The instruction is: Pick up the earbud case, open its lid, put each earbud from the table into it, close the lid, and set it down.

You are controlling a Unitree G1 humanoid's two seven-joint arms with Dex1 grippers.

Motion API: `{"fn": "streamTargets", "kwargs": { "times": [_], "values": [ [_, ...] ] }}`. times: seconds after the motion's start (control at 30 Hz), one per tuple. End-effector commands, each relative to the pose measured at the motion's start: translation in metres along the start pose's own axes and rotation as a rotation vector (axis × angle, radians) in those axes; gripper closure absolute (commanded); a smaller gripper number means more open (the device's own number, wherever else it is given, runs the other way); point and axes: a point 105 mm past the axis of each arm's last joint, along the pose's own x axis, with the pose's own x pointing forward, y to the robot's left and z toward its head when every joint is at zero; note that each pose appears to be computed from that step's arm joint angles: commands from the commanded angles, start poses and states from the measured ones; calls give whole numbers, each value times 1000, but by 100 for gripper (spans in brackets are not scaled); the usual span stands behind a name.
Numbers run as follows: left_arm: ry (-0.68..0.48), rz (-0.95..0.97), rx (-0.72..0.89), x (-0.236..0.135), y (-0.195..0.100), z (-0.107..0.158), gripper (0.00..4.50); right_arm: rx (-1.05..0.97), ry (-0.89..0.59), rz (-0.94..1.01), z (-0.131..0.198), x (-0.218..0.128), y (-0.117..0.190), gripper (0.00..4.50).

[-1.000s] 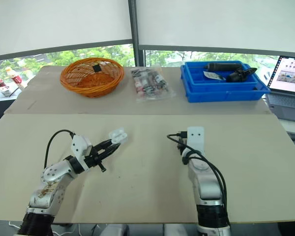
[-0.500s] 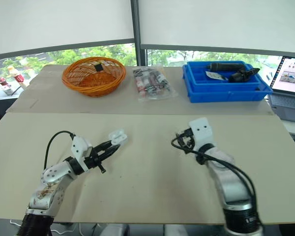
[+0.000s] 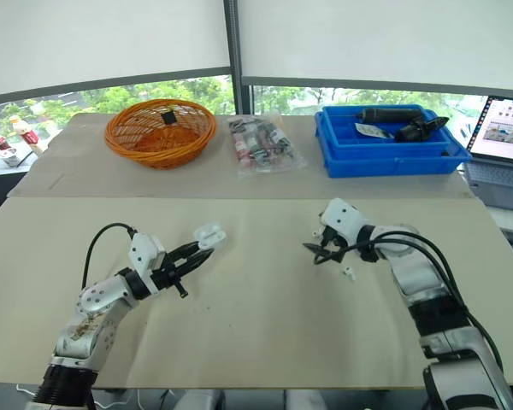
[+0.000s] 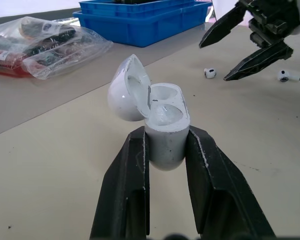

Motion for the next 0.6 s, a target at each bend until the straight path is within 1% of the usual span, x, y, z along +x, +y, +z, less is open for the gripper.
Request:
{"fn": "streamTargets", "kwargs": {
  "times": [0.03,0.2,0.27,0.47,0.6],
  "values": [
    [-24,-10,34,1,0,7,399,-27,8,-5,-3,2,-13,0],
    [-24,-14,35,1,0,6,399,72,38,-11,-15,8,-21,0],
    [-24,-16,35,1,0,6,399,161,52,-18,-21,9,-22,0],
    [-22,-23,38,0,-1,5,399,257,76,98,-27,1,-6,0],
    [-21,-28,39,1,-1,6,399,246,66,147,-22,-4,1,0]
  ]
}}
